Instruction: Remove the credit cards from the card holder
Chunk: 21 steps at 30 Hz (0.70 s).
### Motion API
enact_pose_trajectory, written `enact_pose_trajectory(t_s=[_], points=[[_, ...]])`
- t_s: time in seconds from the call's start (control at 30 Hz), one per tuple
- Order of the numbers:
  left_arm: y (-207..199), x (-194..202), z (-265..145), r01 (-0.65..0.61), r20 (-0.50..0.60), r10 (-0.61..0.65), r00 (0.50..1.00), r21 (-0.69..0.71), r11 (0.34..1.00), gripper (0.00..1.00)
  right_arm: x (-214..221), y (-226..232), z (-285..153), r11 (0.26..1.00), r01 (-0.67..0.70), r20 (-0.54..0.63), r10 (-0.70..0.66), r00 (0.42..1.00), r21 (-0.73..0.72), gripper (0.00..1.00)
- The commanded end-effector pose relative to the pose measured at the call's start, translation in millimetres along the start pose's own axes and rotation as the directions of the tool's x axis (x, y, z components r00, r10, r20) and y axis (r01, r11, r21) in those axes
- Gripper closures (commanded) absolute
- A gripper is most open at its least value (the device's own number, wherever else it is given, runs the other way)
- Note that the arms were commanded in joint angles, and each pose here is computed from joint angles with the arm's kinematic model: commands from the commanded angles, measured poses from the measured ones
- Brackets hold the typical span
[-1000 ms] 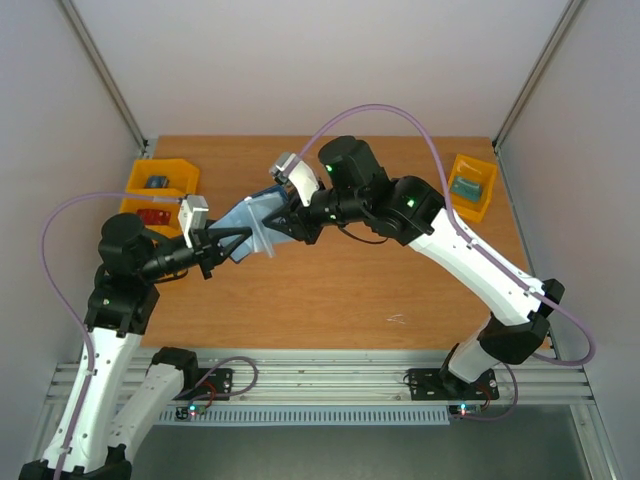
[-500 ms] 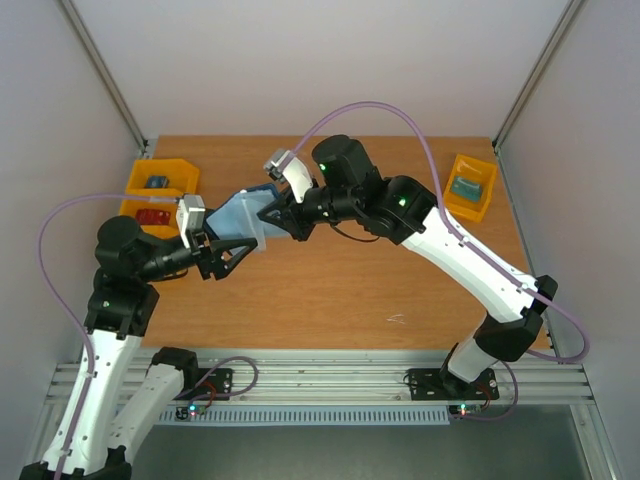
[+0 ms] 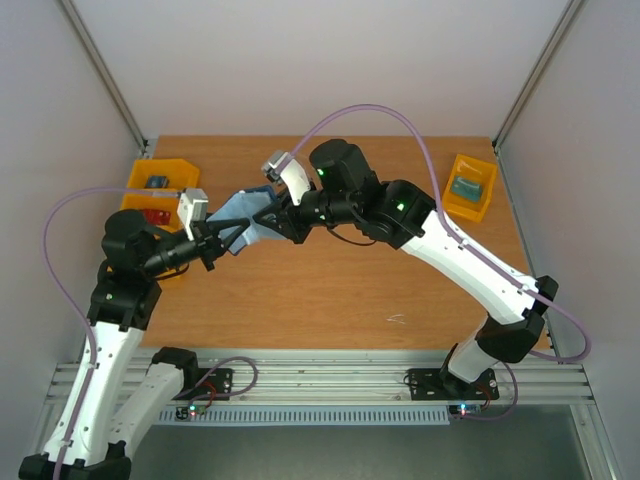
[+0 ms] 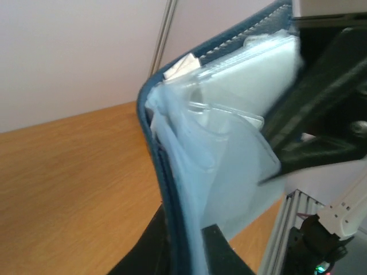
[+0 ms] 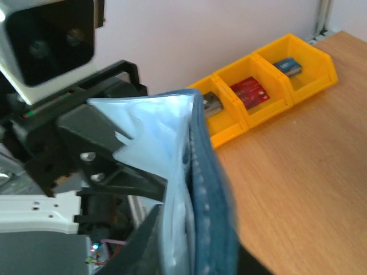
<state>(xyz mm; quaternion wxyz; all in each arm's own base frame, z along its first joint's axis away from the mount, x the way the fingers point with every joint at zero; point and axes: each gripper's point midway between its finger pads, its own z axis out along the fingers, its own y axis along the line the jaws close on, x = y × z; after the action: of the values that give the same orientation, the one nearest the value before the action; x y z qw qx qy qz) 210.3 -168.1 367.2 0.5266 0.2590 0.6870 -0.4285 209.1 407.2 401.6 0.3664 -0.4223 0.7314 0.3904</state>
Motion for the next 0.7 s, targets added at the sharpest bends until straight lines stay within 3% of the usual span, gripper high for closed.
enact_pose_trajectory(t_s=[0.0, 0.1, 0.23, 0.47, 0.67], points=[[-13.0, -8.2, -2.8, -0.043, 0.014, 0.042, 0.999, 0.034, 0.999, 1.00, -24.5, 26.4, -20.9, 0.995, 0.026, 0.100, -0.017, 0.995, -0.093, 0.72], [-19.1, -10.1, -5.4, -0.024, 0.021, 0.023, 1.000, 0.052, 0.998, 1.00, -13.4, 2.5, -28.9, 1.000, -0.013, 0.061, 0.013, 0.998, -0.013, 0.59], [-21.9, -10.2, -6.1, 0.001, 0.024, -0.002, 1.000, 0.065, 0.998, 1.00, -1.0, -2.7, -44.4, 0.999, -0.023, 0.034, 0.024, 0.999, -0.036, 0.49], [-26.2, -12.9, -6.1, -0.015, 0.031, 0.012, 0.999, 0.090, 0.996, 1.00, 9.6, -23.9, -63.5, 0.998, -0.050, 0.026, 0.049, 0.998, 0.048, 0.54], [-26.4, -12.2, -6.1, -0.020, 0.029, 0.017, 0.999, 0.092, 0.996, 1.00, 14.9, -25.7, -58.7, 0.997, -0.059, 0.002, 0.059, 0.998, 0.045, 0.51]])
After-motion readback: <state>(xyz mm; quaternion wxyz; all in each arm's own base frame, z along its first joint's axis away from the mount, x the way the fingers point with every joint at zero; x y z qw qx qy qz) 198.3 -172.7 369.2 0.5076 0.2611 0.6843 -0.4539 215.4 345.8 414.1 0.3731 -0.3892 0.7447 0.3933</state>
